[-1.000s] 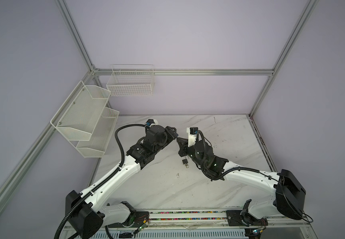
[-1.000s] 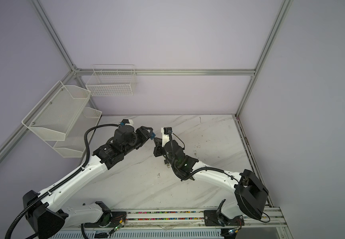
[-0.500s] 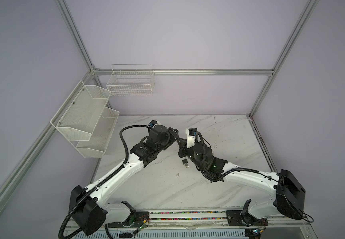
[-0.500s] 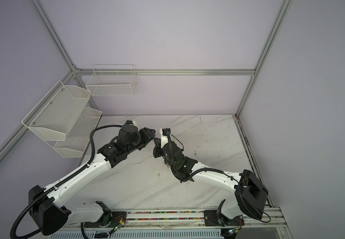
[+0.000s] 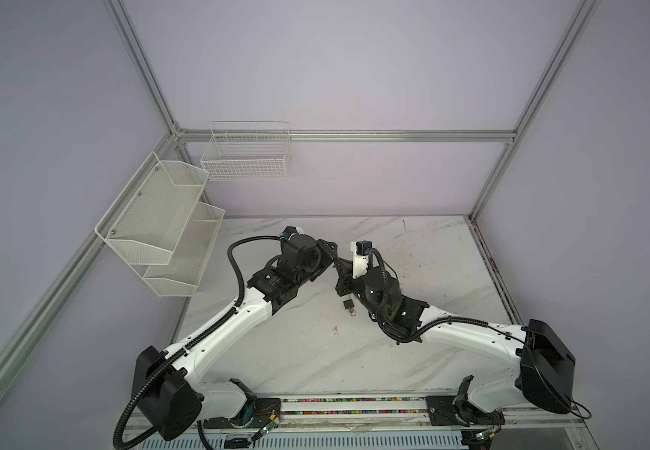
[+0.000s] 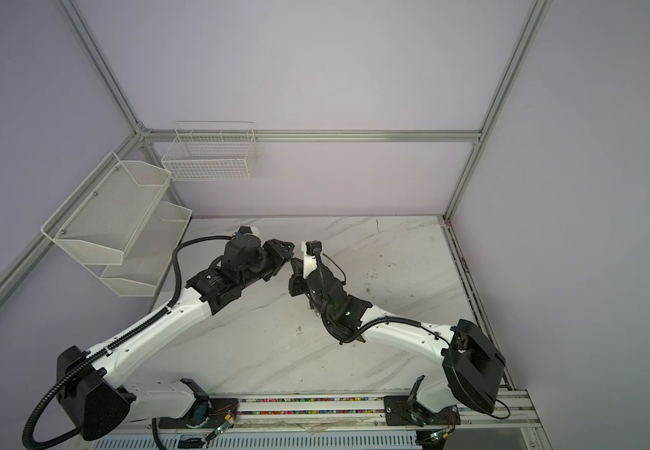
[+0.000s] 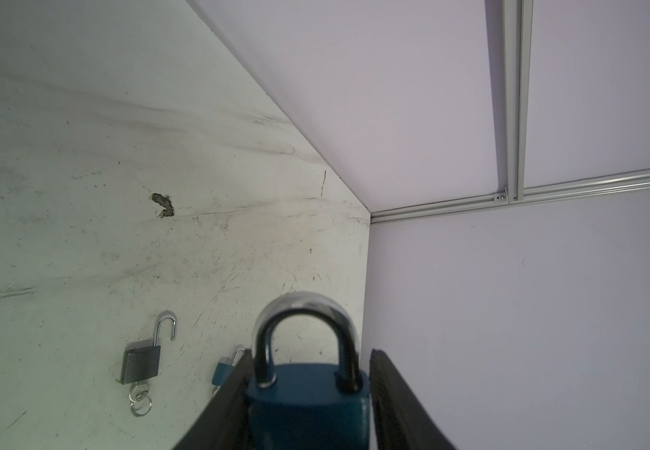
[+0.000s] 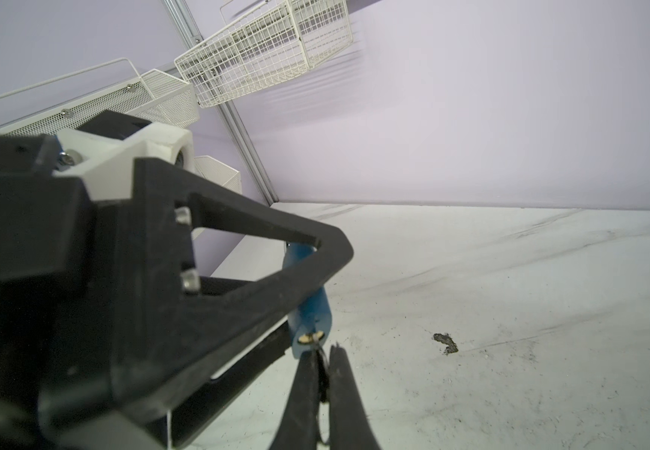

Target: Unlock with the key

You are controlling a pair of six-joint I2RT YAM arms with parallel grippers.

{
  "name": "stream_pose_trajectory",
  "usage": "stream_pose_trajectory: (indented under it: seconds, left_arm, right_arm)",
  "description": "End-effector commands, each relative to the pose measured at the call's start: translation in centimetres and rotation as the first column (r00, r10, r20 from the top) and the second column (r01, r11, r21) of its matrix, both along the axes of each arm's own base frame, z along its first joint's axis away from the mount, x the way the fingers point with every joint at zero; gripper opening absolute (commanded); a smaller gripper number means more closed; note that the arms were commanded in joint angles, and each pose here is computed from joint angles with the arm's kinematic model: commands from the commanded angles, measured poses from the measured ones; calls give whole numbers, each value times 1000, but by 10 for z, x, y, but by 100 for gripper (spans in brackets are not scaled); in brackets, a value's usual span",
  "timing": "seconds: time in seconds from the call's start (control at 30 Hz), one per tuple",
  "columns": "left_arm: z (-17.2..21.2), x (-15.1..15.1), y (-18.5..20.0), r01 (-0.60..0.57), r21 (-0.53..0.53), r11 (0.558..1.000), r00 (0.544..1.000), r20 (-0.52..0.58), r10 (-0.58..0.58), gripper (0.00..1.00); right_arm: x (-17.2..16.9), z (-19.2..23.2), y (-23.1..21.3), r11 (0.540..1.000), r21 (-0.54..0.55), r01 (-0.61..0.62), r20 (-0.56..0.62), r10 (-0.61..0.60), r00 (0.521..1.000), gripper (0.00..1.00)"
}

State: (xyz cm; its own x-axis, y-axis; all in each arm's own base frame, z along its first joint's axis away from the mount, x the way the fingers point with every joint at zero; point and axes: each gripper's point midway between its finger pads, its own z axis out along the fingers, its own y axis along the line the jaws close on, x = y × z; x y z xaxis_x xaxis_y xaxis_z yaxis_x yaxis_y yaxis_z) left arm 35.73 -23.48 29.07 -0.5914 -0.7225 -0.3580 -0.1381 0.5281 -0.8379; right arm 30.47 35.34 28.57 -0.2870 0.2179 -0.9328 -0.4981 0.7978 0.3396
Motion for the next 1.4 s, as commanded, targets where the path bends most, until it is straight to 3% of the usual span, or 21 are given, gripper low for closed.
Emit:
stream_pose_trajectory:
  seconds: [0.0,0.33,0.53,0.87,1.2,1.37]
  left_arm:
    - [31,5,-2,2,-57,998,998,69,2,42]
    - [27,5,2,-6,-22,1000,998,68,8,27]
    - [26,4,5,-4,-22,1000,997,75,6,22]
    - [32,5,-9,109,-72,991,987,128,-99,16]
    - [37,6,-3,101,-87,991,981,173,-85,13]
    - [41,7,-1,94,-82,992,978,192,-77,11]
  right_arm:
    - [-1,32,2,998,57,2,65,-6,998,0]
    - [-2,35,3,999,51,-8,69,4,998,0]
    - [-12,52,8,987,141,-74,54,67,996,0]
    - [-37,70,39,886,393,-245,-86,300,950,0]
    - [-41,69,44,802,563,-200,-232,386,893,0]
    - [-40,61,44,789,590,-171,-275,395,876,0]
